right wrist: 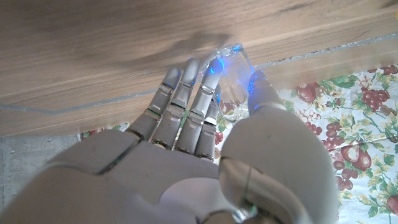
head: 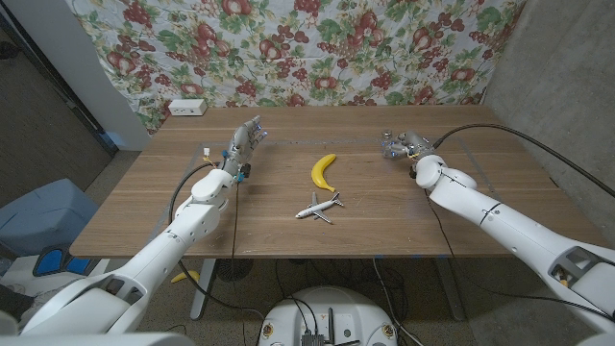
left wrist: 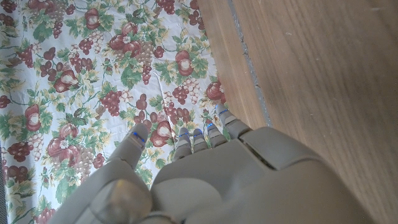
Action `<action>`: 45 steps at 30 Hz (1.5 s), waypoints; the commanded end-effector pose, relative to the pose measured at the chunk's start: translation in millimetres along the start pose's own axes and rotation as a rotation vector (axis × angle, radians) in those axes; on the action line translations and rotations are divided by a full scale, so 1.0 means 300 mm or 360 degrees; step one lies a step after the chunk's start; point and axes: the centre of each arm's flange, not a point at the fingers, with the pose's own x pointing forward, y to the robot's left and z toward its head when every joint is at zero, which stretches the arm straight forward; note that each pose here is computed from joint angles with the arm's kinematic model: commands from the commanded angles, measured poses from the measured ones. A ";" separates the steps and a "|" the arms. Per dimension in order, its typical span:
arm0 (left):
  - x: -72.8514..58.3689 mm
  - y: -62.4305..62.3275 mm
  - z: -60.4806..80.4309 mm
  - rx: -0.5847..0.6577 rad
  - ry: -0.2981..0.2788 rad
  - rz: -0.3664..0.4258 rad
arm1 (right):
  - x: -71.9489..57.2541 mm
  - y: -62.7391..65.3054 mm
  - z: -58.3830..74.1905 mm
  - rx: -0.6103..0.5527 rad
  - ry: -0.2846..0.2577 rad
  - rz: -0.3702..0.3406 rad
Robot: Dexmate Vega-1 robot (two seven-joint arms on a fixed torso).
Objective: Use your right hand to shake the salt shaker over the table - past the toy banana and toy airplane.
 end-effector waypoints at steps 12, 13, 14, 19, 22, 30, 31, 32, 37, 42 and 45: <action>-0.001 -0.001 0.005 -0.0001 -0.0009 -0.0002 | 0.005 0.006 0.000 -0.0085 0.0051 0.0029; -0.001 -0.001 0.005 0.0000 -0.0010 -0.0002 | 0.005 0.005 0.000 -0.0089 0.0050 0.0032; -0.002 -0.001 0.006 0.0001 -0.0010 -0.0002 | 0.005 0.006 0.000 -0.0092 0.0059 0.0033; -0.005 -0.002 0.006 0.0000 -0.0012 -0.0002 | 0.006 0.004 0.002 -0.0128 0.0073 0.0059; -0.006 -0.003 0.007 0.0002 -0.0014 -0.0003 | 0.007 0.003 0.003 -0.0138 0.0078 0.0073; -0.009 -0.010 0.010 0.0002 -0.0016 -0.0009 | -0.001 -0.002 -0.002 -0.0143 0.0079 0.0072; -0.010 -0.011 0.010 0.0003 -0.0016 -0.0011 | -0.003 -0.003 -0.003 -0.0141 0.0077 0.0069; -0.010 -0.011 0.010 0.0003 -0.0016 -0.0011 | -0.003 -0.003 -0.003 -0.0140 0.0077 0.0069; -0.012 -0.015 0.012 0.0002 -0.0015 -0.0015 | -0.010 -0.007 -0.007 -0.0145 0.0076 0.0075; -0.015 -0.019 0.013 0.0004 -0.0017 -0.0015 | -0.014 -0.011 -0.009 -0.0146 0.0074 0.0076; -0.016 -0.020 0.014 0.0006 -0.0019 -0.0016 | -0.017 -0.012 -0.010 -0.0148 0.0071 0.0078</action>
